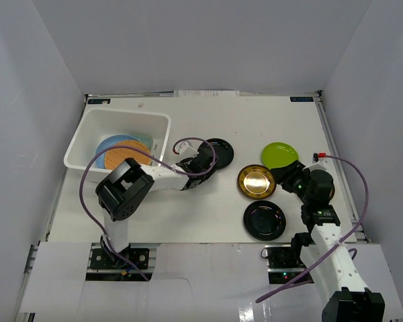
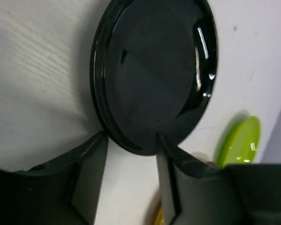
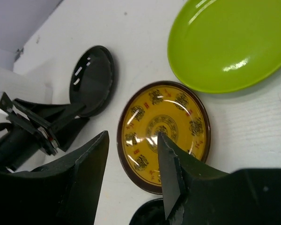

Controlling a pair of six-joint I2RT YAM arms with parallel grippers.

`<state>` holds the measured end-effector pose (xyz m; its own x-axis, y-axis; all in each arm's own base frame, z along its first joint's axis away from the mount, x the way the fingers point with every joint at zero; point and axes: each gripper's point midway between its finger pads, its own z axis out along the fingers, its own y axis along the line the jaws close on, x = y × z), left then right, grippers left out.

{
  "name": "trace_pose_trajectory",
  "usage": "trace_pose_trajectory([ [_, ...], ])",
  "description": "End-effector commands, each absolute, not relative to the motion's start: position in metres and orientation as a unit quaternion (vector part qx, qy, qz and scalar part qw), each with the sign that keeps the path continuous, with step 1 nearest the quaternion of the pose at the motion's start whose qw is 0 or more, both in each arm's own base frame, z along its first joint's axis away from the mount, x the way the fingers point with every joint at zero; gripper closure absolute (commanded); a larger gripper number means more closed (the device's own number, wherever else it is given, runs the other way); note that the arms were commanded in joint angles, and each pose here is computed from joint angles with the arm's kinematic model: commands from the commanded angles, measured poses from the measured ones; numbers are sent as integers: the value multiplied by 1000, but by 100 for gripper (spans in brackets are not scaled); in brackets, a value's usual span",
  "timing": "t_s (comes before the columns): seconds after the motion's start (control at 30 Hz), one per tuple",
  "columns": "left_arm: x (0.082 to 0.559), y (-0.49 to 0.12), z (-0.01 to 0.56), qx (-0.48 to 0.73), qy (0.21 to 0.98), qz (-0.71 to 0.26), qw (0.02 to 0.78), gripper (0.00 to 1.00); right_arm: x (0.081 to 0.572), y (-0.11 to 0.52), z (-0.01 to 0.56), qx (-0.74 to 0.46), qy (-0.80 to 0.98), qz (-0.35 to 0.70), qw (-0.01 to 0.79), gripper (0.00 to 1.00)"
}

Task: Place the plates into the plastic bin on the countertop

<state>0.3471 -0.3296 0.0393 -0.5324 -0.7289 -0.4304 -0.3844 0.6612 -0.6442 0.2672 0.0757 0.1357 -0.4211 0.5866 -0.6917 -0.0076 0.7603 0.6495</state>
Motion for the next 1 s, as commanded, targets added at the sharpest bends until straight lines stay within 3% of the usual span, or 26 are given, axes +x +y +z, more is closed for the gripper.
trace_pose_trajectory([
  [0.0,349,-305,-2,-353,856,-186,330,47,261,74,110,183,813,280,477,47],
  [0.03,349,-302,-4,-354,856,-181,331,52,261,71,104,187,817,268,475,45],
  [0.1,351,-298,-3,-359,851,-180,339,63,261,57,92,205,822,246,471,31],
  [0.13,352,-296,-1,-359,849,-179,344,74,260,57,87,205,826,244,466,30],
  [0.3,352,-285,9,-335,852,-162,367,100,256,54,66,213,841,233,440,29],
  [0.5,345,-284,63,-299,843,-201,400,100,251,65,48,206,851,257,408,33],
  [0.6,341,-284,128,-254,818,-247,452,100,249,65,38,213,855,256,398,36],
  [0.73,325,-269,243,-219,751,-330,529,100,248,69,29,223,854,268,386,49],
  [0.87,311,-235,304,-204,723,-325,574,100,254,67,28,229,849,267,394,65],
  [0.9,310,-227,315,-206,716,-323,583,100,255,67,28,229,847,267,398,72],
  [0.93,308,-221,332,-206,707,-327,593,100,259,66,34,227,840,270,412,85],
  [0.97,304,-208,343,-200,703,-318,604,100,261,66,37,230,837,272,416,90],
])
